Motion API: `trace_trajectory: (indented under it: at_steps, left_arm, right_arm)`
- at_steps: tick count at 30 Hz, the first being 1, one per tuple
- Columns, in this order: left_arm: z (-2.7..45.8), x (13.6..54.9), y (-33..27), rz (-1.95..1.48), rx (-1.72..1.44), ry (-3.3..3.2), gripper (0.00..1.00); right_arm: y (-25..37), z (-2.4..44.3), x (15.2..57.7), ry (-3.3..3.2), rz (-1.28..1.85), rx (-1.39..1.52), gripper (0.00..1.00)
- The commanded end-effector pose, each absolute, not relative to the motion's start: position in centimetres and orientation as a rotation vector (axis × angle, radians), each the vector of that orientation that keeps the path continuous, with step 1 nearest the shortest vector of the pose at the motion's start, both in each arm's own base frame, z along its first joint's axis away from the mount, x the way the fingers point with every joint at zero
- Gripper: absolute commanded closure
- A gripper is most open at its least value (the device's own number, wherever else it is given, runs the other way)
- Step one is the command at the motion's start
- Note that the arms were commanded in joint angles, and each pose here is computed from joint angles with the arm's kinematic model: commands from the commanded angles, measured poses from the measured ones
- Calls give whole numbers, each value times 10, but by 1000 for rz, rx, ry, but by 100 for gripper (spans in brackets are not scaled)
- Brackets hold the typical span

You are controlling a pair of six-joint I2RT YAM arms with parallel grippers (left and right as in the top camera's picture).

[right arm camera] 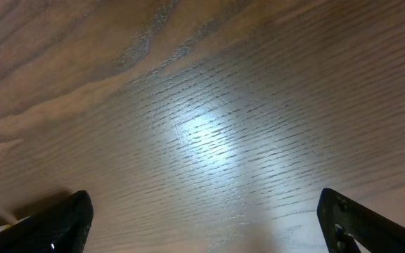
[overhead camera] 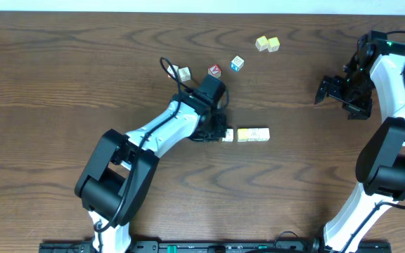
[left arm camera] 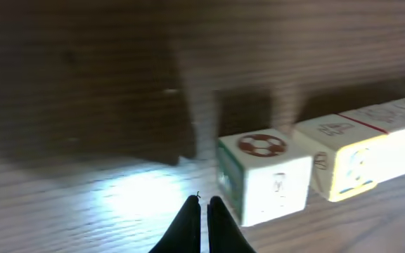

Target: Lift 4 blocks

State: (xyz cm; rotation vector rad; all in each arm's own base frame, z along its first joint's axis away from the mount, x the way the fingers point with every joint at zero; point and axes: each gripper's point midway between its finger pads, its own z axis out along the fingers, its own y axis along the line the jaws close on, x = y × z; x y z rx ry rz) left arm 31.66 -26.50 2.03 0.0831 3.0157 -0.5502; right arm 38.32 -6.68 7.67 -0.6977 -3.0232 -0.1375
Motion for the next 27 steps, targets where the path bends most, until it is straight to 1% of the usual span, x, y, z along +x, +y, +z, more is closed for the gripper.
trace_trajectory:
  at_steps: [1,16,27]
  left_arm:
    - [18,312,-272,-561,61,3025,93]
    - [18,319,-277,-586,49,2994,93]
    - [-3,316,-276,-564,-8,3043,93]
  right_arm:
    - [-67,80,386,-3038,-134,-694,1]
    - [-67,80,386,-3038,-134,-694,1]
    - [-67,80,386,-3038,-134,-694,1]
